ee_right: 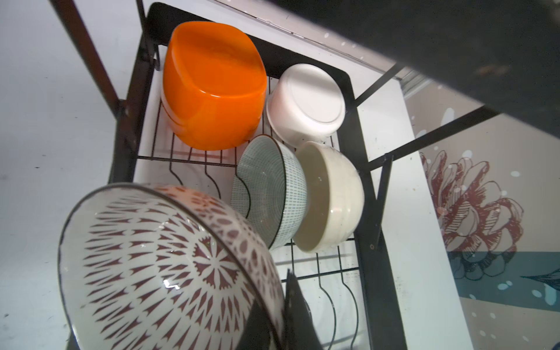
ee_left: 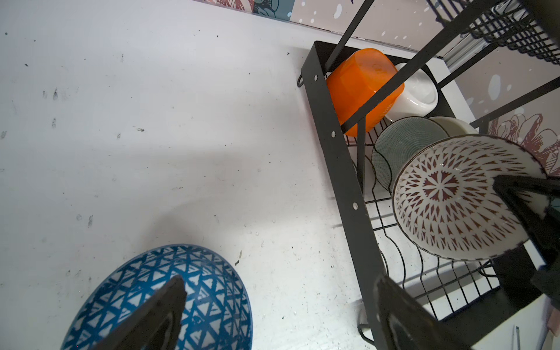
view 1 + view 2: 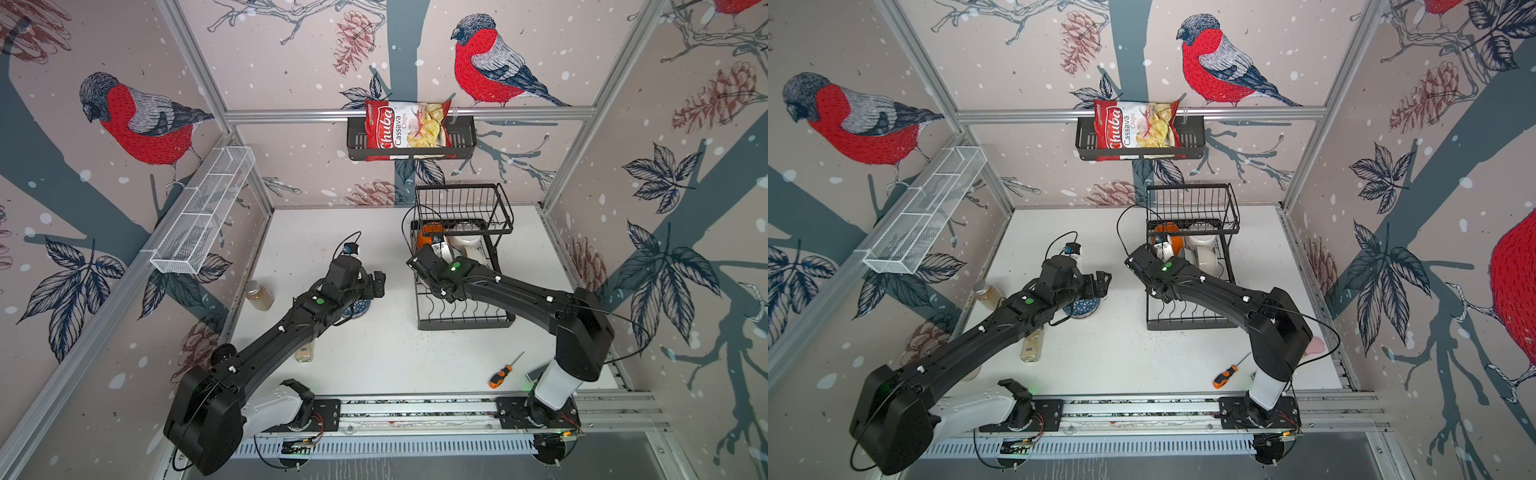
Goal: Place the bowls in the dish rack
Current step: 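Carry the red-patterned bowl into the rack with the right gripper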
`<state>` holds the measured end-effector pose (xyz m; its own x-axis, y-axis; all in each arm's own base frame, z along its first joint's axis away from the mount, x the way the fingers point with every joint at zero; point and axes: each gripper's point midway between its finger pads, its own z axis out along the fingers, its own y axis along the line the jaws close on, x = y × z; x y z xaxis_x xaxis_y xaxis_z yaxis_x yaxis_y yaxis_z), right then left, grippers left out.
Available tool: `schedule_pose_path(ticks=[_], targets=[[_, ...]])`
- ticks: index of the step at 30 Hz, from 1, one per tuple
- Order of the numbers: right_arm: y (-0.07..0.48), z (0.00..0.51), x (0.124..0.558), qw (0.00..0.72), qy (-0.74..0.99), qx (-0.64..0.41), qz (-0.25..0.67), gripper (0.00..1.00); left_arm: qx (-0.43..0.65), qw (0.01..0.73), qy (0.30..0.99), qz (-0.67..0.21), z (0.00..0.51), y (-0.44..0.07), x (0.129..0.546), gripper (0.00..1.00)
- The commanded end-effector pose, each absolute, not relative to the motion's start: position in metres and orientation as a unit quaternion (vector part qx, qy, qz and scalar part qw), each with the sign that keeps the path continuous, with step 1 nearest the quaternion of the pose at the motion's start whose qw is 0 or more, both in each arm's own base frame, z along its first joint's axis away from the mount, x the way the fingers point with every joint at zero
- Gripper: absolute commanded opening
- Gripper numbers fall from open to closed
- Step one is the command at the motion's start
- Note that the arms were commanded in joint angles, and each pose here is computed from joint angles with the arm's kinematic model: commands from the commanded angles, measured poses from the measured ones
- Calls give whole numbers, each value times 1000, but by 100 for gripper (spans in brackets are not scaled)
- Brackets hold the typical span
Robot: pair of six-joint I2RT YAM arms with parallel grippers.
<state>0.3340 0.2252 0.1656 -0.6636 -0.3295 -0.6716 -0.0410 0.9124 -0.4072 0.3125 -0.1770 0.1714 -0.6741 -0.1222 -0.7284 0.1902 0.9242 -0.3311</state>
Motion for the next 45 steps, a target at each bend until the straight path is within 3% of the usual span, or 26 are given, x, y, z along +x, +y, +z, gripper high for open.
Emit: schedule_pose_path(ticks=[1,45], targets=[[216,173,340,424,878,-76,-207,0,15,429,883,-192,181,-173,316,97],[223,163,360,450,813,-50,-366,0,-4,451,868,-208,177,-135,307,96]])
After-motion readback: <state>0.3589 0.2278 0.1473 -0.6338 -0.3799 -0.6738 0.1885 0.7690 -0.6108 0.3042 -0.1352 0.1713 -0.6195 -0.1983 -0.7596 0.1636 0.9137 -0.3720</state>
